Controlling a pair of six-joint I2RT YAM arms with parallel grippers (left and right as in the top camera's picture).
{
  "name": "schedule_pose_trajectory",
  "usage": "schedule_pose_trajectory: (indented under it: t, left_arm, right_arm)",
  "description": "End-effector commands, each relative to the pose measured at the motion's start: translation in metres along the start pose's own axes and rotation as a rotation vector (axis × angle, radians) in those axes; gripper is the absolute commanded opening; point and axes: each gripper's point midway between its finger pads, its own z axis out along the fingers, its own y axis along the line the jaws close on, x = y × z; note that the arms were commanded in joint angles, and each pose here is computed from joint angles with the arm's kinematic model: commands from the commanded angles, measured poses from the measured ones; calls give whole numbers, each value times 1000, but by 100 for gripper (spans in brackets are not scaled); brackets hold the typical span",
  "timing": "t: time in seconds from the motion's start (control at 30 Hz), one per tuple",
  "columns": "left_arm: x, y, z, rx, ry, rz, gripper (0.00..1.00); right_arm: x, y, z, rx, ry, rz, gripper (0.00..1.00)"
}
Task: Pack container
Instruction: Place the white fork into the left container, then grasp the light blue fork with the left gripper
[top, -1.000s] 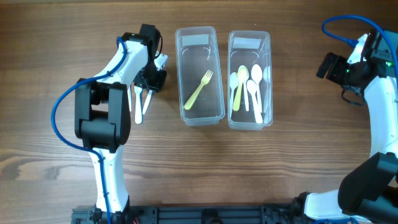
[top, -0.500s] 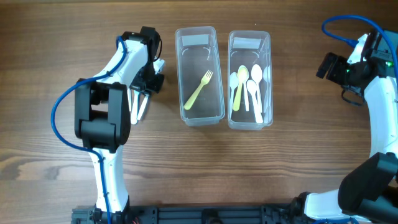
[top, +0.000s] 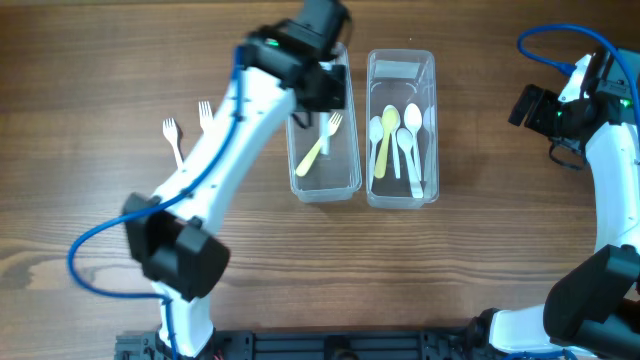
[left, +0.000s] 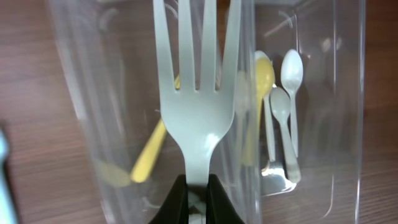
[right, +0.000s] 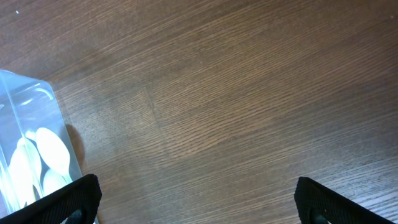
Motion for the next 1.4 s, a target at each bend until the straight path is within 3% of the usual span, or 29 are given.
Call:
schedule_pose_trajectory:
  t: [0.0, 0.1, 0.23, 0.27, 0.37, 0.4, 0.47, 0.6, 0.73, 1.07, 1.37]
  left_arm:
    - [16, -1, 50, -95, 63, -77, 4]
    - [28, 8, 86, -140, 137, -75, 5]
    - [23, 18, 96, -150, 139, -71, 5]
    - [19, 21, 94, -147, 129, -77, 16]
    - [11, 35, 83, -148, 121, -77, 35]
    - [8, 41, 75, -148, 115, -71, 49]
    - [2, 52, 60, -148, 100, -64, 65]
    - [-5, 91, 15, -169, 89, -10, 63]
    - [11, 142, -6, -214, 188, 27, 61]
    - [81, 229, 69, -272, 385, -120, 52]
    - [87, 240, 109, -263, 305, -123, 45]
  right_arm:
    - [5, -3, 6, 12, 16, 1, 100]
    - [5, -3, 6, 12, 16, 1, 100]
    - [5, -3, 6, 12, 16, 2, 100]
    - [5, -3, 6, 12, 16, 1, 100]
    - [5, -3, 6, 12, 16, 2, 100]
    - [5, -3, 6, 12, 16, 1, 100]
    - [5, -3, 6, 12, 16, 1, 100]
    - [5, -3, 6, 12, 16, 1, 100]
    - [5, -3, 6, 12, 16, 1, 100]
    - [5, -3, 6, 12, 16, 1, 100]
    - [5, -3, 6, 12, 16, 1, 100]
